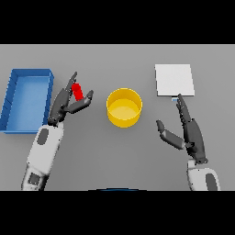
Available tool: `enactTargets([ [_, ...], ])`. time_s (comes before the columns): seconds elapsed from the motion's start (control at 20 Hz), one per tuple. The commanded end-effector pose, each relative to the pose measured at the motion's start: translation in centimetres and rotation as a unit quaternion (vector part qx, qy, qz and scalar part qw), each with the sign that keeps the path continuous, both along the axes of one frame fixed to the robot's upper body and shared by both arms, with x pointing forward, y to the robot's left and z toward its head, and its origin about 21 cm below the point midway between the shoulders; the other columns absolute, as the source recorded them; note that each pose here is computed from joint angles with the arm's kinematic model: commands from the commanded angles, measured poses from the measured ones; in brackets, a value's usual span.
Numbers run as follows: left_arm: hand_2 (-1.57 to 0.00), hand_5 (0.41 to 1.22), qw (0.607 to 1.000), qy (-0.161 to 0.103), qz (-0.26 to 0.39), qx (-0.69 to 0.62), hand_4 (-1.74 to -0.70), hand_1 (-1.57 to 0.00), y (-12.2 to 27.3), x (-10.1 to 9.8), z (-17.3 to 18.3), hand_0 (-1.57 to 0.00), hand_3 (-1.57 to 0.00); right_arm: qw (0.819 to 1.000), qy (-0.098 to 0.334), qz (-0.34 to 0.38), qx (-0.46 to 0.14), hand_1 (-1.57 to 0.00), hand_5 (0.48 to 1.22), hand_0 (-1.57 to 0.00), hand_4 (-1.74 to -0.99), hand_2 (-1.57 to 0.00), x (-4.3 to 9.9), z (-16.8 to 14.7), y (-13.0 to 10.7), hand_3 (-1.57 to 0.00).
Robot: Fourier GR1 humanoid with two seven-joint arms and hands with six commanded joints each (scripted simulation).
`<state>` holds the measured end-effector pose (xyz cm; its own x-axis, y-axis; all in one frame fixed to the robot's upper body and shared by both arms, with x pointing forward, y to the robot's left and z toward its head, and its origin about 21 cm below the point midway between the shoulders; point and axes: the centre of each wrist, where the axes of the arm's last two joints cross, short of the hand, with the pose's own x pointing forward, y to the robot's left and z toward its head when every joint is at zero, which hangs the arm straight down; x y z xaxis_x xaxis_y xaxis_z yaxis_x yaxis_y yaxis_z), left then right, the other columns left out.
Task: Pick up the red beaker and tilt it to pour out 1 green nut into yellow bowl. Pick up the yellow bowl and place it on the metallic measuring scale.
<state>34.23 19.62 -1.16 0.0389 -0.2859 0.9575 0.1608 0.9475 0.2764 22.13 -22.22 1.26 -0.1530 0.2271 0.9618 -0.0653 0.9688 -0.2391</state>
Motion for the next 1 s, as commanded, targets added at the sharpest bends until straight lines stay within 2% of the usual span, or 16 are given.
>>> enactTargets([
  [0.0,0.0,0.673,1.0,-0.001,0.002,-0.001,-1.21,0.0,-0.1,0.4,0.0,0.0,0.0,1.0,0.001,0.001,0.0,0.0,0.639,0.0,-1.24,0.0,0.1,0.0,0.2,0.0],
  [0.05,0.0,0.678,1.0,0.003,0.007,-0.001,-1.22,0.0,-0.4,0.6,-0.4,0.0,0.0,1.0,-0.003,-0.003,-0.003,0.0,0.641,0.0,-1.241,0.0,0.1,0.0,0.1,0.0],
  [0.25,0.0,0.708,0.999,-0.021,0.013,-0.045,-1.29,0.0,-0.6,1.5,-1.1,0.0,0.0,1.0,0.002,-0.007,0.002,0.0,0.645,0.0,-1.246,0.0,0.1,0.0,-0.2,0.0],
  [0.35,-0.05,0.738,0.998,-0.018,0.019,-0.061,-1.33,-0.01,-0.6,2.0,-1.5,0.0,-0.04,1.0,0.001,-0.006,-0.001,0.0,0.644,0.0,-1.244,0.0,0.0,0.0,-0.1,0.0],
  [0.45,-0.29,0.787,0.997,-0.024,0.021,-0.07,-1.4,-0.23,-1.4,2.0,-2.0,-0.21,-0.25,1.0,-0.004,-0.008,0.0,0.0,0.645,0.0,-1.24,0.0,0.0,0.3,-0.3,0.0],
  [0.5,-0.46,0.874,0.997,-0.026,0.032,-0.07,-1.41,-0.41,-1.4,2.0,-2.4,-0.38,-0.52,1.0,-0.004,-0.006,-0.003,0.0,0.647,0.0,-1.236,0.0,0.1,0.4,0.1,0.0],
  [0.55,-0.66,0.943,0.997,-0.025,0.046,-0.06,-1.47,-0.59,-1.8,2.0,-2.4,-0.55,-0.73,1.0,-0.008,-0.007,-0.002,0.0,0.648,0.0,-1.237,0.0,0.1,0.7,0.2,0.0],
  [0.6,-0.84,0.999,0.998,-0.022,0.049,-0.042,-1.52,-0.78,-2.0,2.1,-2.3,-0.76,-0.88,1.0,-0.001,-0.007,0.0,0.0,0.648,0.0,-1.239,0.0,0.2,0.7,0.0,0.0],
  [0.7,-1.11,1.079,0.999,-0.031,0.039,-0.014,-1.59,-1.07,-2.5,2.4,-2.1,-1.05,-1.06,1.0,0.008,-0.01,-0.001,0.0,0.648,0.0,-1.239,0.0,0.2,0.4,0.0,0.0],
  [0.8,-1.27,1.13,0.998,-0.039,0.034,-0.018,-1.64,-1.25,-2.8,2.6,-1.6,-1.24,-1.15,1.0,0.006,-0.011,-0.003,0.0,0.65,0.0,-1.242,0.0,0.5,0.2,-0.2,0.0],
  [0.85,-1.33,1.148,0.999,-0.033,0.035,-0.02,-1.6,-1.31,-2.9,2.5,-1.7,-1.3,-1.24,1.0,0.004,-0.003,0.004,0.0,0.647,0.0,-1.25,0.0,0.1,-0.1,-0.1,0.0],
  [0.95,-1.42,1.174,0.999,-0.039,0.032,-0.016,-1.54,-1.41,-2.8,2.1,-2.2,-1.4,-1.36,1.0,-0.002,-0.002,0.01,0.0,0.644,0.0,-1.255,0.0,0.3,-0.1,0.1,0.0],
])
